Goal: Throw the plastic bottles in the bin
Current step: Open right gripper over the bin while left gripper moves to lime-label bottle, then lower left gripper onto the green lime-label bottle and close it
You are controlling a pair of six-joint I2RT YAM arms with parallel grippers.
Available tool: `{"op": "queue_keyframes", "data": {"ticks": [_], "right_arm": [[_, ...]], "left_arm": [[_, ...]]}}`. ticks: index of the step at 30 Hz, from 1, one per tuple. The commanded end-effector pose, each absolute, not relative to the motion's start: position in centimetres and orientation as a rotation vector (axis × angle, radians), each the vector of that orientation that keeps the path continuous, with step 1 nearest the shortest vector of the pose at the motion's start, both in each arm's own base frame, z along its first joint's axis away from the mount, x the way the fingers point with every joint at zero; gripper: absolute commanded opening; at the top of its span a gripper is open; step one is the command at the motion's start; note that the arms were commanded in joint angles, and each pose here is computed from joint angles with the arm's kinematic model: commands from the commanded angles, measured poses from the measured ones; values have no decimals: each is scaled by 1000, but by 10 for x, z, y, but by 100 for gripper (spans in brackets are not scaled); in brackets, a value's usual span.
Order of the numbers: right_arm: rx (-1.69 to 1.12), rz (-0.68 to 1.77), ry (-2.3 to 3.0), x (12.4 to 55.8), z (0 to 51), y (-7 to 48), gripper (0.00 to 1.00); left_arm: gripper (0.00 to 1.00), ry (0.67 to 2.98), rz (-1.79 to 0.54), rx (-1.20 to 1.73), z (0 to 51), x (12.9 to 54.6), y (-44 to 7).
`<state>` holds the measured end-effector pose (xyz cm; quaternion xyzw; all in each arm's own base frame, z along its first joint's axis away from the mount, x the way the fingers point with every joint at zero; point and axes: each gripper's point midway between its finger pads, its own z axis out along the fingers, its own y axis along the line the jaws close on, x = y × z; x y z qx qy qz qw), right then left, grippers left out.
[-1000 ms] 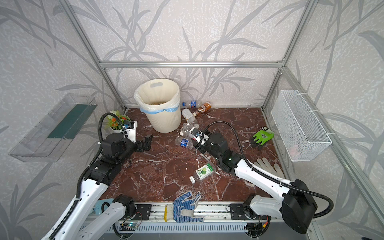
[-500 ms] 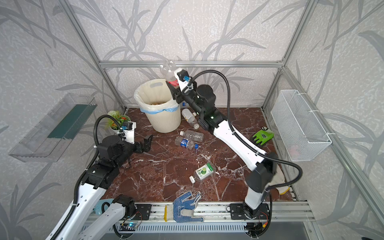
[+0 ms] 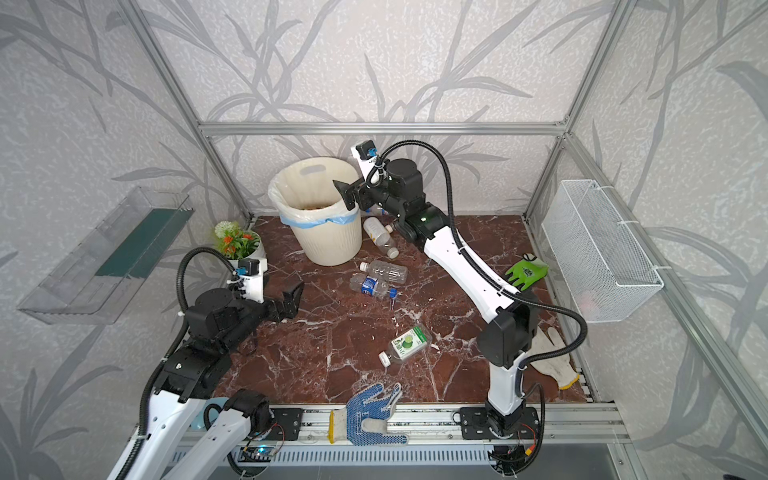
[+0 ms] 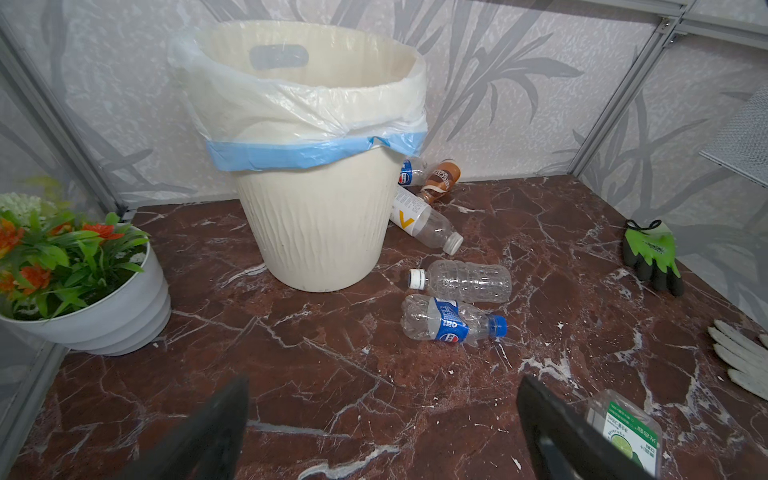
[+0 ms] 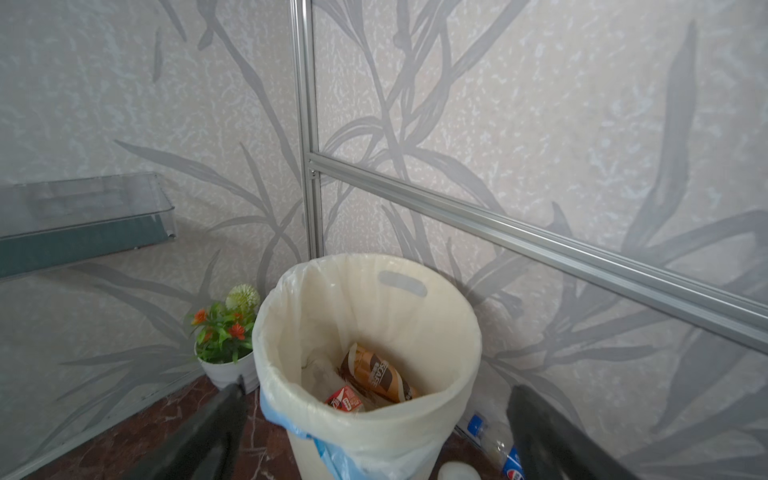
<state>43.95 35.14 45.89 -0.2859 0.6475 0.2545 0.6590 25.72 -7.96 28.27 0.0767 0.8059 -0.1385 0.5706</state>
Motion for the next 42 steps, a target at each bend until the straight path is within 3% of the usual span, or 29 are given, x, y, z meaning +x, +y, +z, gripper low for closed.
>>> {"op": "queue_keyframes", "data": {"ticks": [1, 13, 19, 29, 42], "right_arm": [[-542, 553, 1354, 410, 503, 297, 98], [-202, 352, 1763, 386, 342, 139, 98], [-22, 319, 1876, 374, 288, 84, 99], [118, 323, 1896, 365, 270, 45, 99], [178, 299, 1900, 355, 260, 21, 100]], "left_arm": [[99, 1892, -425, 255, 292, 259, -102], [99, 2087, -429, 857, 231, 250, -223], [99, 2124, -426, 1071, 198, 238, -280], [99, 2266, -482, 1181, 132, 224, -349], [99, 2411, -409, 1272, 76, 216, -386]]}}
